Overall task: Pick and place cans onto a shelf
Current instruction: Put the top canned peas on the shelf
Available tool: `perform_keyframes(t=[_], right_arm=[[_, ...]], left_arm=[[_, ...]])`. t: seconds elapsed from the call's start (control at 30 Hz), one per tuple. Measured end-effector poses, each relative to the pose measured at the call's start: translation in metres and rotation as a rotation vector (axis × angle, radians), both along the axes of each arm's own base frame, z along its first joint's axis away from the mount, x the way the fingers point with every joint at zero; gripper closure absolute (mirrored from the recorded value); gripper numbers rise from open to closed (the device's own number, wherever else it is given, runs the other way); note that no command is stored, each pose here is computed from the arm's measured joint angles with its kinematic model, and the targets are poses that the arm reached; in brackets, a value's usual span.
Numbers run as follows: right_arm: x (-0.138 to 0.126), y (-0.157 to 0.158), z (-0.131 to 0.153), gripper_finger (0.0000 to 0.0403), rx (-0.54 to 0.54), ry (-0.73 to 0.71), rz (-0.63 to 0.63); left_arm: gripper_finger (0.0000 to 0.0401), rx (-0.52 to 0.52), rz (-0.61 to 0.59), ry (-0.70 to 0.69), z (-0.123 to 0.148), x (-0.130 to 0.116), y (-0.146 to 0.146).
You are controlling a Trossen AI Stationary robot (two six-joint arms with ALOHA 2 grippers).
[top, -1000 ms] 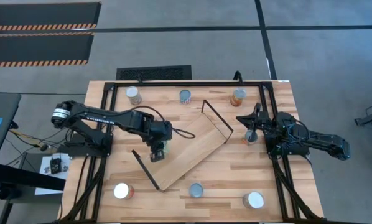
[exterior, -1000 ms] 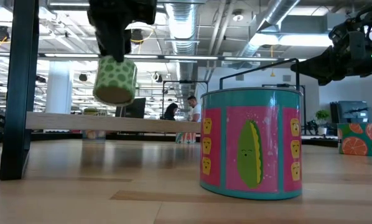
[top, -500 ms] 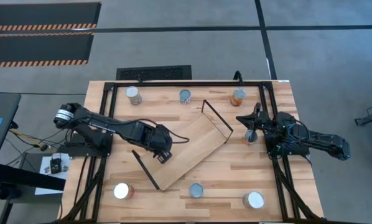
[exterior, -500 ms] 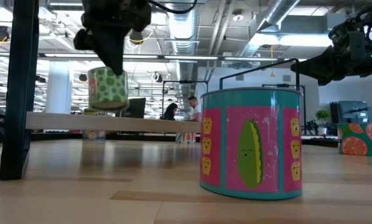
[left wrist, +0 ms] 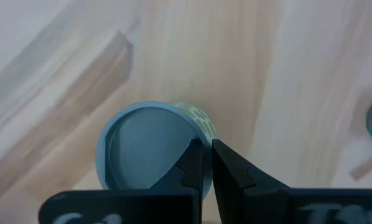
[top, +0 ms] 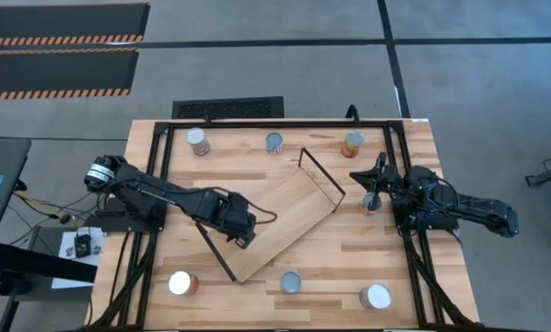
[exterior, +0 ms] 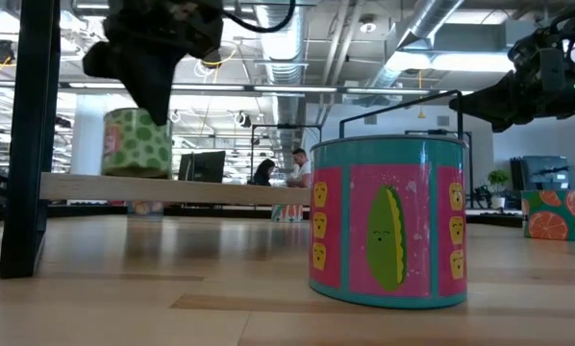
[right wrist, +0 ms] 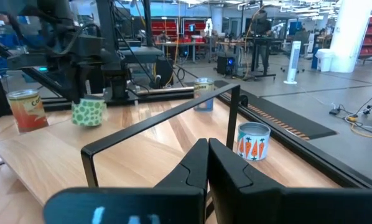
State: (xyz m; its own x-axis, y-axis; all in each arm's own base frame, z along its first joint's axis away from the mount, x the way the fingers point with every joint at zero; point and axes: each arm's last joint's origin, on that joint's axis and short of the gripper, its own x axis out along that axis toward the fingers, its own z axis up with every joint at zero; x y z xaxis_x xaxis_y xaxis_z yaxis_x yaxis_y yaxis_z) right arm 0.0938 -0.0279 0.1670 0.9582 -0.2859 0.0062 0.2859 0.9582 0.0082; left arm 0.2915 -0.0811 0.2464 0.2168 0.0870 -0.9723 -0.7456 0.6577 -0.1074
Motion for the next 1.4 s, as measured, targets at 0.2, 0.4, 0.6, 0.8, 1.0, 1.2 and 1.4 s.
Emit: perform_keyframes(t=[0.2,0.4,0.6,0.8,1.0,1.2,1.4], right_arm=[[0.0,0.0,0.0,0.0369,0.0,0.0,0.0],[0.0,0.0,0.0,0.0369,0.0,0.0,0.0],[0.0,0.0,0.0,0.0369,0.0,0.001,0.0],[0.0,0.0,0.0,0.0369,0.0,0.001,0.0],[0.0,0.0,0.0,0.0369,0.0,0.001,0.0],[0.0,0.0,0.0,0.0369,0.0,0.001,0.0],[0.0,0.0,0.0,0.0369,0.0,0.001,0.0]], left_arm=[[0.0398,0.025,0.006,-0.009,0.0001,-0.0003,-0.001],[0.0393,0.028,-0.003,-0.002,-0.0014,-0.0008,-0.0004],[0.0393,0.063,0.002,-0.007,-0.0018,-0.0007,0.0015],[0.0391,0.074,0.003,0.014,-0.0021,-0.0021,0.0042],[0.0381,0.068,-0.011,0.012,-0.0021,-0.0013,0.0047],[0.0371,0.046,-0.007,0.007,-0.002,-0.0003,0.0049],[0.0355,0.027,-0.008,0.005,-0.0021,0.0006,0.0055]])
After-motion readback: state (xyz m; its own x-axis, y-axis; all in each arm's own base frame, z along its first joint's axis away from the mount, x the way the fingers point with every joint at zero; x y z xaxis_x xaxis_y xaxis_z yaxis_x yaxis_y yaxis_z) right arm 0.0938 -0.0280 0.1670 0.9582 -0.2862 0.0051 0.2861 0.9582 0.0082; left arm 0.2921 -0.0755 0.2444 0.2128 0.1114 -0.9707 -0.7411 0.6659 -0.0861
